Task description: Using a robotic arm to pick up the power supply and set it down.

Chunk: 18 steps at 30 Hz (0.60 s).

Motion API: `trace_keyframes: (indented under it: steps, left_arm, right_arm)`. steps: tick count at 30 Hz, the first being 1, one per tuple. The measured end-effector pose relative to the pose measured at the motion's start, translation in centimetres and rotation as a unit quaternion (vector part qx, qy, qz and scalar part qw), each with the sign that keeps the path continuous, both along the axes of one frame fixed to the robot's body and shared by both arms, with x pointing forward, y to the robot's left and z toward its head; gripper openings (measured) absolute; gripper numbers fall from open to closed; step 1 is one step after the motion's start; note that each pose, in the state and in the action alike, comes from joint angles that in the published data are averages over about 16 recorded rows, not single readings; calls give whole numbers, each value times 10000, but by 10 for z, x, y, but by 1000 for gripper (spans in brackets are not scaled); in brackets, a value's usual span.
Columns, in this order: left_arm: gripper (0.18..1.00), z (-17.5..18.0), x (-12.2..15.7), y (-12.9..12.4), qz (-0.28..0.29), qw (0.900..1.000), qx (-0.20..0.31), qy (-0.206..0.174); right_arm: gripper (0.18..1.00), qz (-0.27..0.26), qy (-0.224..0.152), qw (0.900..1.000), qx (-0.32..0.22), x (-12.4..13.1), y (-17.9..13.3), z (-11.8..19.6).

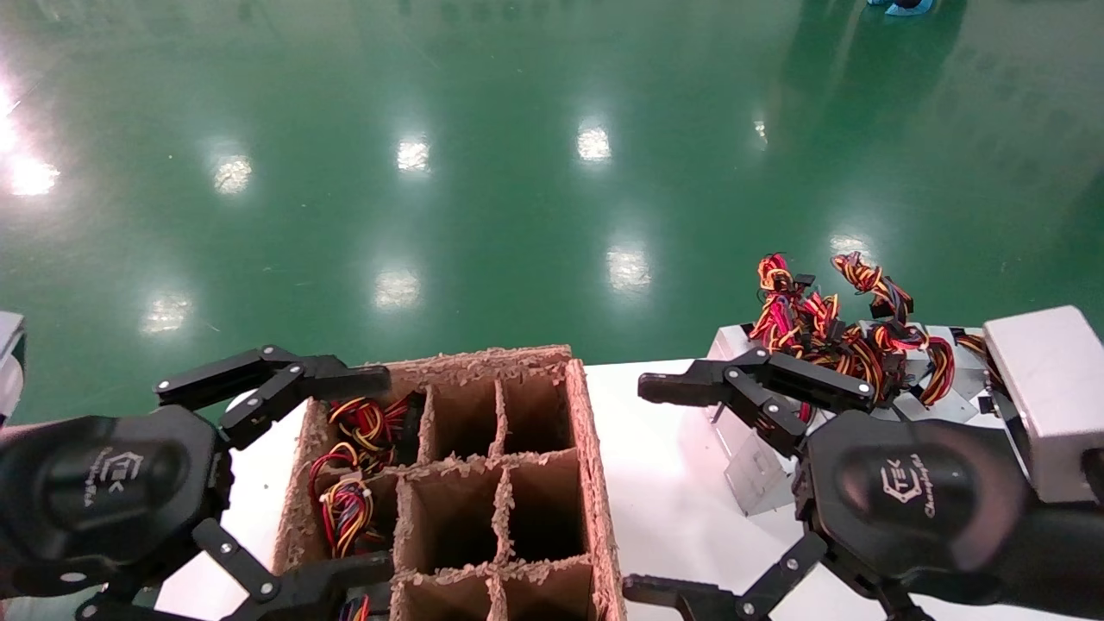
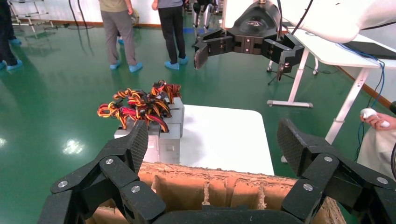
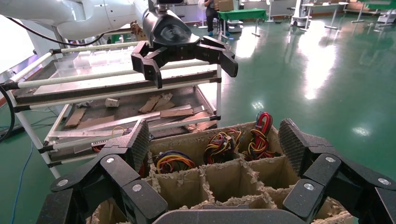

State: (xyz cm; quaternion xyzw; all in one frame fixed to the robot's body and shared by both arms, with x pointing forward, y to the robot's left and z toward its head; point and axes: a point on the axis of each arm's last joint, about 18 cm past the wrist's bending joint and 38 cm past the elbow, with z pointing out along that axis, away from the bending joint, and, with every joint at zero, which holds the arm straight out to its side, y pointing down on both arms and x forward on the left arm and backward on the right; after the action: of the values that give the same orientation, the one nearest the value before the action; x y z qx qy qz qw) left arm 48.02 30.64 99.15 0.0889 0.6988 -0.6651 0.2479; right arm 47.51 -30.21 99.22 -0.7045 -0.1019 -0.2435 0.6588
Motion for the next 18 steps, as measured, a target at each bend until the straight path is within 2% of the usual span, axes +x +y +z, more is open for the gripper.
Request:
trace_keyframes:
  steps: [18]
  left_arm:
    - [1000,0,0,0,0,10000,0,0]
  right_arm:
    - [1001,-13,8,10000,-1,0,0,0]
